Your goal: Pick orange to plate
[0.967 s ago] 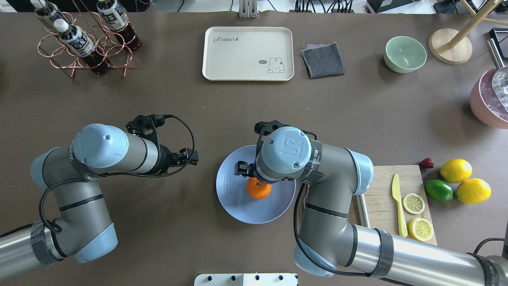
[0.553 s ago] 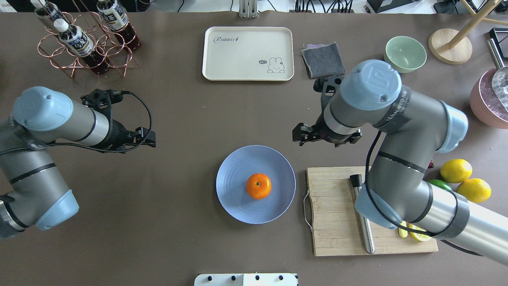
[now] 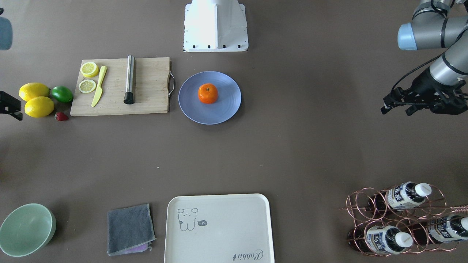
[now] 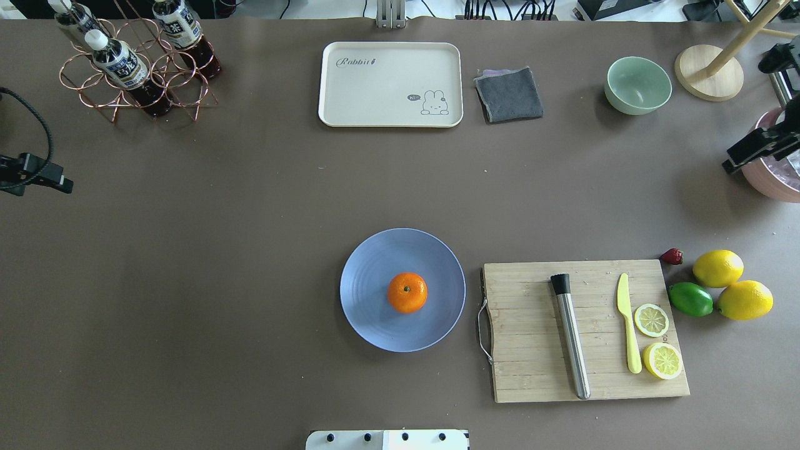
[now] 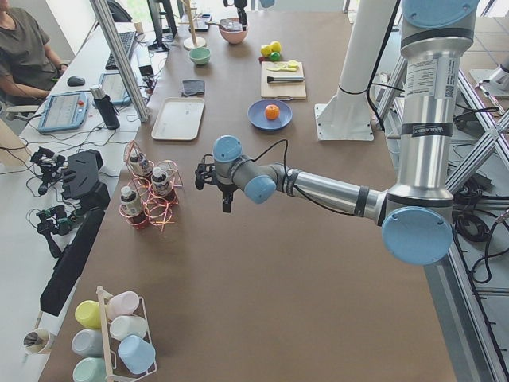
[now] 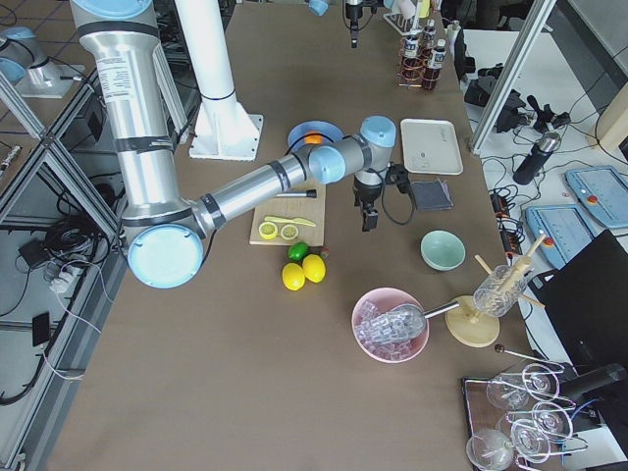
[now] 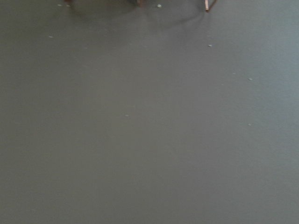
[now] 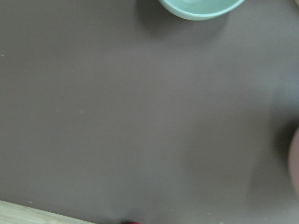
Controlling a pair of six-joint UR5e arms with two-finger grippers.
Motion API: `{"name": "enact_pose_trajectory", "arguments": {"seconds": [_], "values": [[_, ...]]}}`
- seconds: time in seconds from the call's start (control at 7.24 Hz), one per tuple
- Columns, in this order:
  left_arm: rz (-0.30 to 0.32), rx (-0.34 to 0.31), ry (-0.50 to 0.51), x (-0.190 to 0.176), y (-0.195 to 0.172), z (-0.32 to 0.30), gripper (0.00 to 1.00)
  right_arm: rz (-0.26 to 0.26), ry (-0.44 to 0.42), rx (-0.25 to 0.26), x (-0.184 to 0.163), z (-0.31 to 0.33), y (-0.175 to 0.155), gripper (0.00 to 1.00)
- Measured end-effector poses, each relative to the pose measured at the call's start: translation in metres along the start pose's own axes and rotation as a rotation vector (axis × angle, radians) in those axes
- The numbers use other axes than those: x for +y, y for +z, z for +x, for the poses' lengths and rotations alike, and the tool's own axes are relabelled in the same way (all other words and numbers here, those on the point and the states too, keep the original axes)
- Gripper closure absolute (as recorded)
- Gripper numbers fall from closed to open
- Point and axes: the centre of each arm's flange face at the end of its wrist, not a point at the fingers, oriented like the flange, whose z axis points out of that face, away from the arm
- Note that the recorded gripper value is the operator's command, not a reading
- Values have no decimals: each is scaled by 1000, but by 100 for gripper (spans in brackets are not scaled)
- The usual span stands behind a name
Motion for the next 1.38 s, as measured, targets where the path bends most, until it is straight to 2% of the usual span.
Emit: {"name": "enact_pose_trajectory", "arguments": {"seconds": [0.28, 0.55, 0.83, 1.11, 1.38], "values": [[-18, -8, 48, 5, -50, -85, 3, -7, -10, -30, 44, 133, 0, 0], [-37, -37, 72, 15, -75, -139, 3, -15, -2, -35, 80, 193, 5, 0], [-32, -55, 72, 18, -86, -174, 3, -21, 4, -37, 98, 210, 10, 0], [-20, -75, 111, 23, -95, -217, 3, -21, 9, -36, 101, 211, 10, 0], [-35, -79, 97, 22, -101, -225, 3, -18, 11, -35, 100, 210, 8, 0]]}}
